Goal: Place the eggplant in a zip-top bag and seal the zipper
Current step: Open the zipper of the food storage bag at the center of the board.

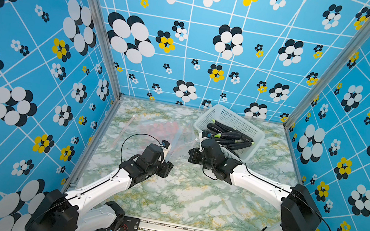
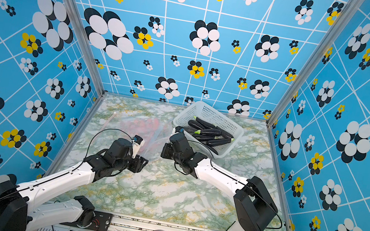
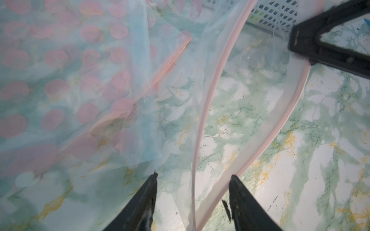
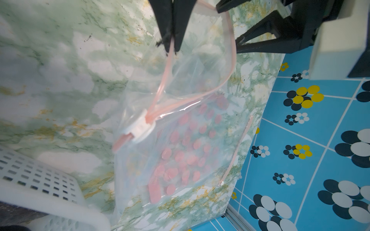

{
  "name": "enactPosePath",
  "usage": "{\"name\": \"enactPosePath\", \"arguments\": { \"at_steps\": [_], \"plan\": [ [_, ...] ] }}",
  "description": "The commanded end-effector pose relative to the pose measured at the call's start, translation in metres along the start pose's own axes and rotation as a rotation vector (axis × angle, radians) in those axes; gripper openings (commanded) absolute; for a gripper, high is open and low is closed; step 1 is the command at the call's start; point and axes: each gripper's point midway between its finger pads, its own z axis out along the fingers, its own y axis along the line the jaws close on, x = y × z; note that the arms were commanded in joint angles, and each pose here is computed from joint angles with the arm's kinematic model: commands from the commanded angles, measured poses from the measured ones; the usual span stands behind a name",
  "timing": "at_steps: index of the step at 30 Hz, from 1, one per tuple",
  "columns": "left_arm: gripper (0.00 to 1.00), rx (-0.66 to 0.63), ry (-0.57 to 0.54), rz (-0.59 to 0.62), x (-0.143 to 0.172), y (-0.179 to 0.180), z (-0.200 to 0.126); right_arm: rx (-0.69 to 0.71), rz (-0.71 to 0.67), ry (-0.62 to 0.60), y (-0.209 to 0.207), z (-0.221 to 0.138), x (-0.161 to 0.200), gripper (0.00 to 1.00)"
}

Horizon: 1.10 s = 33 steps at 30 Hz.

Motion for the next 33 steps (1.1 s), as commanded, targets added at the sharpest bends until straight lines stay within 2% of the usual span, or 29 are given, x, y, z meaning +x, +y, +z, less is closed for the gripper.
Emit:
{"name": "enactPosePath", "arguments": {
  "at_steps": [1, 3, 6, 9, 13, 15, 18, 22, 28, 33],
  "plan": [
    [0.55, -0.026, -0.045, 0.031, -0.01, 0.001, 0.004, -0.042, 0.03, -0.02, 0.006, -0.009, -0.005, 0.0],
    [0.47, -0.032, -0.049, 0.037, -0.012, 0.001, 0.007, -0.051, 0.036, -0.026, 0.007, -0.011, -0.006, 0.0],
    [0.21, -0.016, -0.037, 0.089, -0.012, -0.008, 0.009, -0.029, 0.06, -0.032, 0.003, -0.012, -0.008, 0.0],
    [0.0, -0.026, 0.001, 0.167, -0.007, -0.014, 0.006, 0.046, 0.123, -0.041, -0.014, -0.011, -0.01, 0.0],
    [0.0, -0.002, 0.0, 0.241, -0.001, -0.025, 0.002, 0.111, 0.207, -0.081, -0.034, -0.007, -0.014, 0.26],
    [0.0, -0.002, -0.011, 0.245, -0.002, -0.026, -0.001, 0.142, 0.231, -0.091, -0.041, -0.004, -0.016, 0.31],
    [0.0, -0.004, -0.012, 0.245, 0.0, -0.026, -0.003, 0.193, 0.236, -0.104, -0.05, -0.001, -0.02, 0.32],
    [0.0, -0.002, -0.02, 0.261, 0.001, -0.028, -0.006, 0.243, 0.211, -0.085, -0.059, 0.005, -0.023, 0.27],
    [0.0, -0.053, -0.016, 0.283, 0.001, -0.023, -0.006, 0.31, 0.2, -0.116, -0.079, -0.006, -0.037, 0.02],
    [0.0, -0.106, 0.037, 0.33, 0.004, -0.019, 0.001, 0.301, 0.234, -0.174, -0.092, -0.028, -0.059, 0.0]
  ]
}}
